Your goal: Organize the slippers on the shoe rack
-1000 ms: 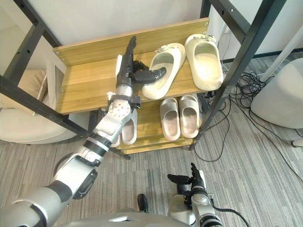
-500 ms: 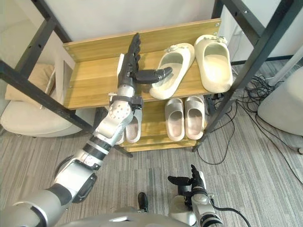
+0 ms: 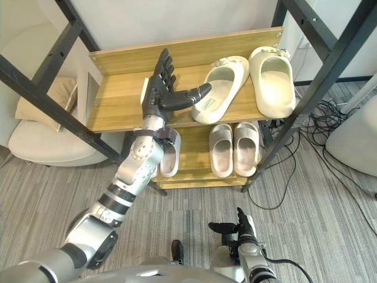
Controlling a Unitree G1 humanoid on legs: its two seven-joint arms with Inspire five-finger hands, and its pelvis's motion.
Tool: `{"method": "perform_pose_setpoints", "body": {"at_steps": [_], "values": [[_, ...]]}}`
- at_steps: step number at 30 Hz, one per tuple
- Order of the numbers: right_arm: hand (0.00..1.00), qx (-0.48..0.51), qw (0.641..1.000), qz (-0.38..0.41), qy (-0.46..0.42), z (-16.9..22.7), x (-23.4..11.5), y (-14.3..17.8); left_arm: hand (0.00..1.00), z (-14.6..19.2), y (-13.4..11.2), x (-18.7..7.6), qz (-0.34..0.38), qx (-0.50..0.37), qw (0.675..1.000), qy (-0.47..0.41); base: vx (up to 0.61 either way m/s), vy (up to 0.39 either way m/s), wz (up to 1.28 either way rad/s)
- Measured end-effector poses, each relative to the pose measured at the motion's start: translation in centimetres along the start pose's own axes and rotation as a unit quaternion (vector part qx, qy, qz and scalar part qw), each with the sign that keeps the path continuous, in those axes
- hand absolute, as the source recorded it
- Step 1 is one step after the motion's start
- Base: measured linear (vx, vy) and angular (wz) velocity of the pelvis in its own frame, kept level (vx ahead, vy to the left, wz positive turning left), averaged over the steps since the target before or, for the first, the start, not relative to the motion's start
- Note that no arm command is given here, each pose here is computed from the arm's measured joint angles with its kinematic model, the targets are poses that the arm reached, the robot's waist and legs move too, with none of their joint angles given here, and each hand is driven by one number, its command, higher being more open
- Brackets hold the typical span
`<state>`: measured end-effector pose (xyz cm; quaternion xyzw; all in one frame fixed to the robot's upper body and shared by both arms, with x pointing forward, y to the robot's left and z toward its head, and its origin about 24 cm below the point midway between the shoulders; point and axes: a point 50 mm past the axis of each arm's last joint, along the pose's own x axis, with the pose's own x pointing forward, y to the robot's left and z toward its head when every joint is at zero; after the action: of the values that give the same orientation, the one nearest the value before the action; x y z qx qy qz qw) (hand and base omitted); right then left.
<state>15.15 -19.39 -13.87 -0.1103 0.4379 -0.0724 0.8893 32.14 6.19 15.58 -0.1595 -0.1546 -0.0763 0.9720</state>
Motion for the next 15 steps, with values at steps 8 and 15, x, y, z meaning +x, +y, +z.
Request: {"method": "perform_pose_setpoints", "body": {"at_steps": [8,15], "values": [[1.00,-0.016,1.000,0.013,0.003,-0.1,-0.1,0.7,1.00,-1.9,0.9,-2.6,0.000,-0.007,0.999,0.037,-0.01,0.009,0.05],[1.00,-0.030,0.999,0.021,0.010,-0.5,-0.2,1.0,1.00,-2.9,-0.6,-3.7,-0.053,-0.022,0.997,0.060,-0.02,0.004,0.11]]}}
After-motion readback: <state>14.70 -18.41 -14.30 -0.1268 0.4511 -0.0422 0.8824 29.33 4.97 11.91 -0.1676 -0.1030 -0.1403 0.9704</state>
